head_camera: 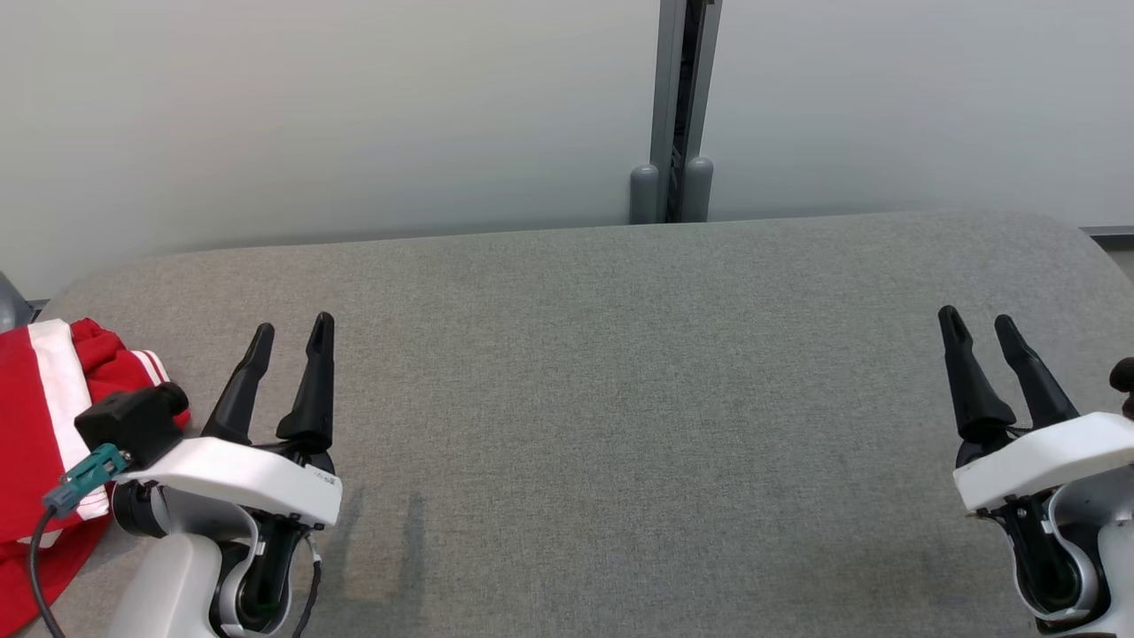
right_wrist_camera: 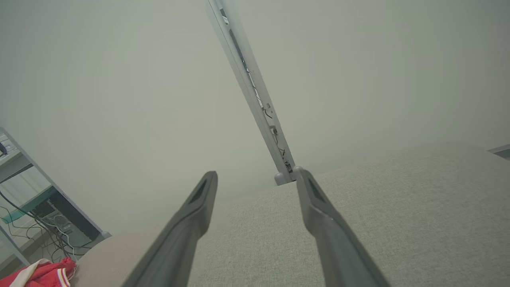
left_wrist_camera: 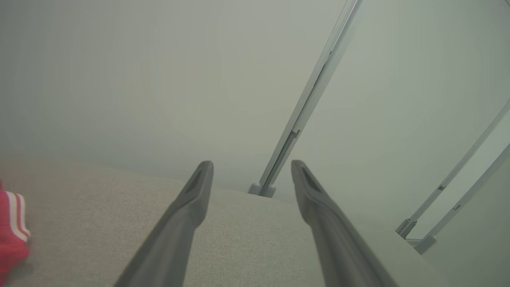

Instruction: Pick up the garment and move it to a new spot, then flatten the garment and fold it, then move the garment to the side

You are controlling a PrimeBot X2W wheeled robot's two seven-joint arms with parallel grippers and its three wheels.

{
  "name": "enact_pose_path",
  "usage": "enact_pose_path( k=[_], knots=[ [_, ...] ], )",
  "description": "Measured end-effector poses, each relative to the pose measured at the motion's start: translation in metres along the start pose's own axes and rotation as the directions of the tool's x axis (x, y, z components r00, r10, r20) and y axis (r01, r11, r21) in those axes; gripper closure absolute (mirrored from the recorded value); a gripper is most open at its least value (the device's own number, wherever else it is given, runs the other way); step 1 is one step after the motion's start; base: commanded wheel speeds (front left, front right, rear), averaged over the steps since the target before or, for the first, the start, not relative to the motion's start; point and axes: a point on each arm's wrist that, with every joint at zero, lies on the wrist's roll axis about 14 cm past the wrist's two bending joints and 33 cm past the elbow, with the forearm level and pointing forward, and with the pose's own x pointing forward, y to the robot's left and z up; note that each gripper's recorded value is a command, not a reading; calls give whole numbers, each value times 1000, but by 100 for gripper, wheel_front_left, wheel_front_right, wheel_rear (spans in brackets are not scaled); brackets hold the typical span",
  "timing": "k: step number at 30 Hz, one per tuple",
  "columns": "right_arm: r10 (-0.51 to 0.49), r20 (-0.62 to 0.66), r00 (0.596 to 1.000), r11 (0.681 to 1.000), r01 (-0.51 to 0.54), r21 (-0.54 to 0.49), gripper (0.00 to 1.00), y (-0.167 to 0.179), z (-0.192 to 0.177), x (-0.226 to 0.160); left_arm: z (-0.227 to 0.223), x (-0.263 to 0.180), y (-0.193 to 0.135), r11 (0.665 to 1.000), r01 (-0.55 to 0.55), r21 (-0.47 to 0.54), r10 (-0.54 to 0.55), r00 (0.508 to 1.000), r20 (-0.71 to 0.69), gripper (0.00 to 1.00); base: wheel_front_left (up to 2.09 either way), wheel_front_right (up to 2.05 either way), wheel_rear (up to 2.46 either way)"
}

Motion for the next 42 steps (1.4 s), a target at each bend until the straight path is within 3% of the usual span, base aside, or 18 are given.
enact_pose_path(
  k=[12, 42],
  knots=[
    [6, -33, 999, 991, -10, -131, 0, 3, -13, -7, -4, -6, 8, 991, -19, 132, 22, 1000, -18, 0, 0, 0, 0],
    [-33, -42, 999, 964, 20, -264, 0, -7, -34, -17, -17, -20, 25, 945, -58, 322, 74, 996, -39, 0, 0, 0, 0]
  ],
)
